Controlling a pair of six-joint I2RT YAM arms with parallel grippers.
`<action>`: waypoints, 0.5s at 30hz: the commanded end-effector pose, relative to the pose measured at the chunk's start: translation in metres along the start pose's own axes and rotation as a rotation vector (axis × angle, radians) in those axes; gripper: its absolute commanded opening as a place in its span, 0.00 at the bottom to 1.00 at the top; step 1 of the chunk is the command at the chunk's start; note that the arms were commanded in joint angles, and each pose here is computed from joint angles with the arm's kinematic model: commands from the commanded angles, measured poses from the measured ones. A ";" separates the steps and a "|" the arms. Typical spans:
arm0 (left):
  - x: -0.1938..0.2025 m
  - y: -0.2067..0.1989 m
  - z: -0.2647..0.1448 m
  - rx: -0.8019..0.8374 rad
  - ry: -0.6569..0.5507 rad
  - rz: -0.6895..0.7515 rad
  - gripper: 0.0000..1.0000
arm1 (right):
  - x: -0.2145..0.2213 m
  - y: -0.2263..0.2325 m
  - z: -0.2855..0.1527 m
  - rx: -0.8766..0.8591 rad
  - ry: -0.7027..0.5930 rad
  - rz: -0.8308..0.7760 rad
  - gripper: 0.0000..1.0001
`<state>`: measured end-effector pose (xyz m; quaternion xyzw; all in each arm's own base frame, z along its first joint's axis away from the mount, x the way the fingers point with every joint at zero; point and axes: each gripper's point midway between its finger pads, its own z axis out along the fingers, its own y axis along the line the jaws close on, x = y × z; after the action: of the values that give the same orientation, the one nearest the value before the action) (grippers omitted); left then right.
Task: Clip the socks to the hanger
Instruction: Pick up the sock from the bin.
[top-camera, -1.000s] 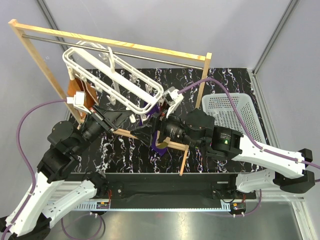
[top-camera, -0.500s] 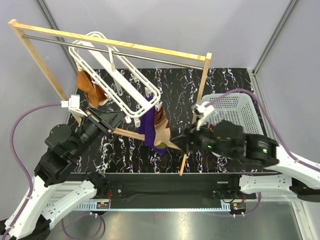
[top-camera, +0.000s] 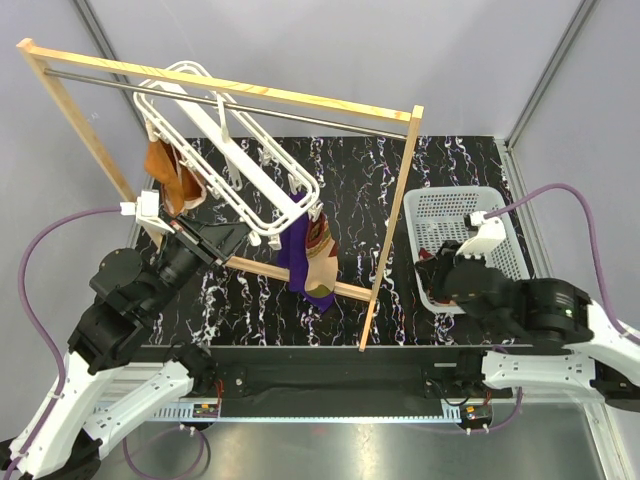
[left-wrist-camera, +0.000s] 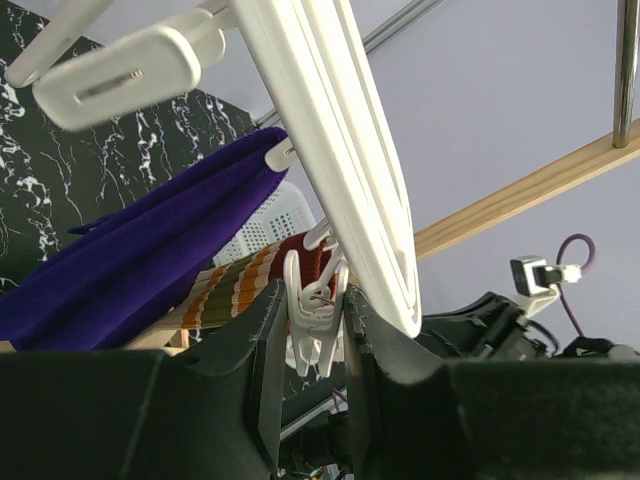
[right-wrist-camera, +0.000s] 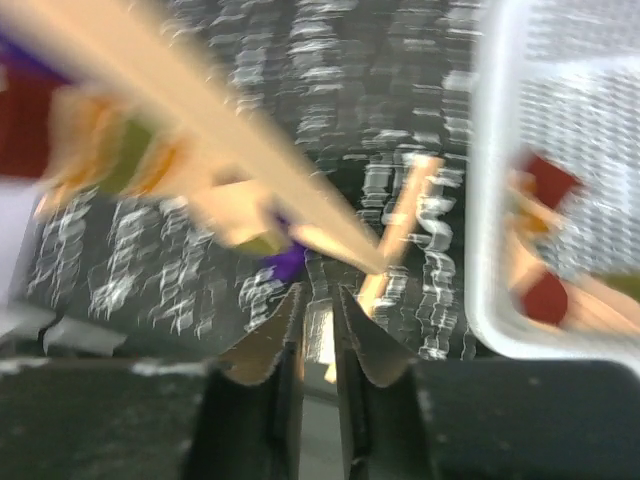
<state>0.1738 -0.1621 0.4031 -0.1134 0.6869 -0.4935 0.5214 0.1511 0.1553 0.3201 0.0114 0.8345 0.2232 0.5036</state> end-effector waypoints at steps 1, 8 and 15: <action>-0.003 0.001 0.003 -0.007 -0.013 0.023 0.00 | -0.017 -0.076 -0.008 0.385 -0.168 0.102 0.26; 0.000 0.003 0.001 -0.002 -0.007 0.023 0.00 | -0.015 -0.096 -0.003 0.491 -0.206 0.141 0.26; 0.002 0.001 -0.002 0.007 0.007 0.014 0.00 | 0.010 -0.128 0.048 0.674 -0.055 0.104 0.30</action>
<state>0.1743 -0.1623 0.4014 -0.1115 0.6875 -0.4920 0.5224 0.2048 0.0600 0.2684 0.2553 0.8161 -0.0074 0.5184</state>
